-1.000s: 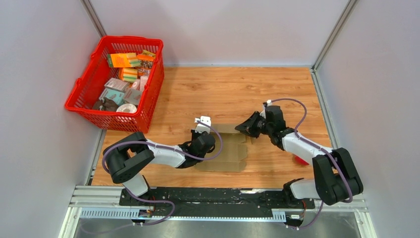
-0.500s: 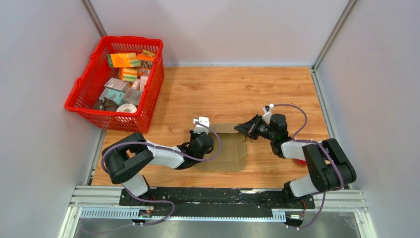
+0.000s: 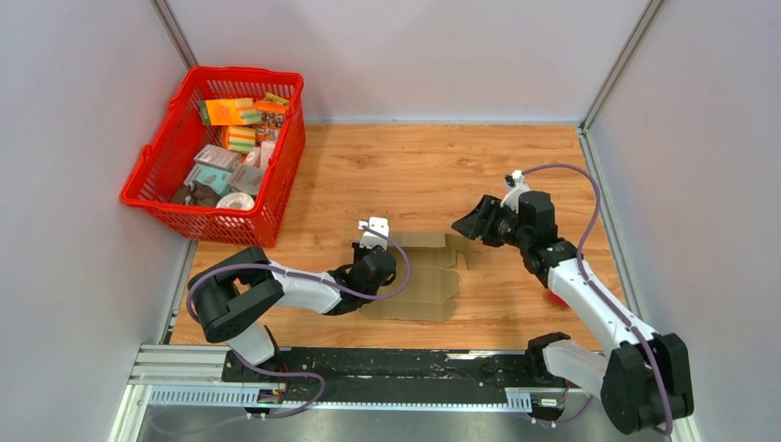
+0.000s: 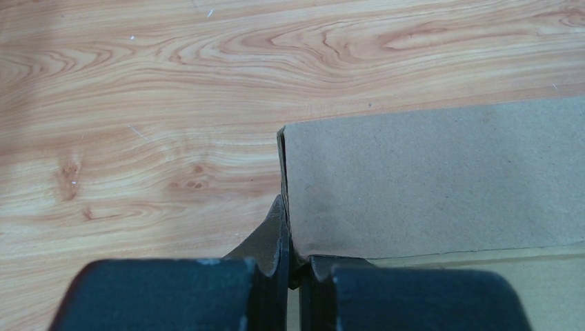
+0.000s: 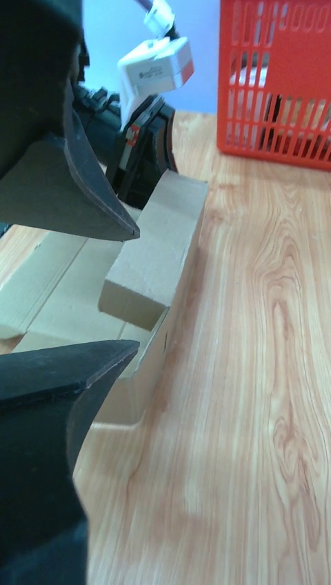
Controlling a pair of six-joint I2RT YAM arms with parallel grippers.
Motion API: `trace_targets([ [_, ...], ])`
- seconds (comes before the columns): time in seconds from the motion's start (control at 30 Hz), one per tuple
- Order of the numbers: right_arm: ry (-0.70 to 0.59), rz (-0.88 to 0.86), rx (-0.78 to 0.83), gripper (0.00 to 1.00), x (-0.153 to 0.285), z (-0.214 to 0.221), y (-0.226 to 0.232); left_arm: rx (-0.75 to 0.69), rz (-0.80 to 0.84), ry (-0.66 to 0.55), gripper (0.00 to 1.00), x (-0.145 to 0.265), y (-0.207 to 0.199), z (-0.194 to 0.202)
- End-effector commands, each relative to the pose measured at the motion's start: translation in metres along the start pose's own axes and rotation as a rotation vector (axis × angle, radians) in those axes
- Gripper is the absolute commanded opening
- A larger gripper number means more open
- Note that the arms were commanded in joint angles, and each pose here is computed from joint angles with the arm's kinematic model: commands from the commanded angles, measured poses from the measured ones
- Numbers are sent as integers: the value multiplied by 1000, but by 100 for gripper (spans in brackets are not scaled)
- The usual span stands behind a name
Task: Fold the paper box
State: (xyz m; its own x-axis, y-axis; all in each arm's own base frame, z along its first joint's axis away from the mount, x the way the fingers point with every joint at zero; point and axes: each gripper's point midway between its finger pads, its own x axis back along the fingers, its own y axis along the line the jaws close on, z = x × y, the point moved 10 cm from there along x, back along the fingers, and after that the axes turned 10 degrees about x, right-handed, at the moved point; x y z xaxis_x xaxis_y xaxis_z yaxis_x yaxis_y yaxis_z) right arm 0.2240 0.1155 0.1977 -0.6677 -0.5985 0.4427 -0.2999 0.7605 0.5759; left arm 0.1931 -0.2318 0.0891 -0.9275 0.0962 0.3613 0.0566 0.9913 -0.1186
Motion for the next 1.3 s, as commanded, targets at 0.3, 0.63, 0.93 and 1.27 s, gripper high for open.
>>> trace_targets([
  [0.3,160,221,209,19,-3,39,-4,35,14,-4,0,1,-7,-9],
  [0.63,216,416,278,10,-27,53,-22,31,21,-4,0,1,-7,-8],
  [0.93,173,416,323,4,-51,64,-12,37,35,-11,0,1,-7,-8],
  [1.27,99,272,292,4,-53,61,9,46,44,-19,0,2,-6,-7],
])
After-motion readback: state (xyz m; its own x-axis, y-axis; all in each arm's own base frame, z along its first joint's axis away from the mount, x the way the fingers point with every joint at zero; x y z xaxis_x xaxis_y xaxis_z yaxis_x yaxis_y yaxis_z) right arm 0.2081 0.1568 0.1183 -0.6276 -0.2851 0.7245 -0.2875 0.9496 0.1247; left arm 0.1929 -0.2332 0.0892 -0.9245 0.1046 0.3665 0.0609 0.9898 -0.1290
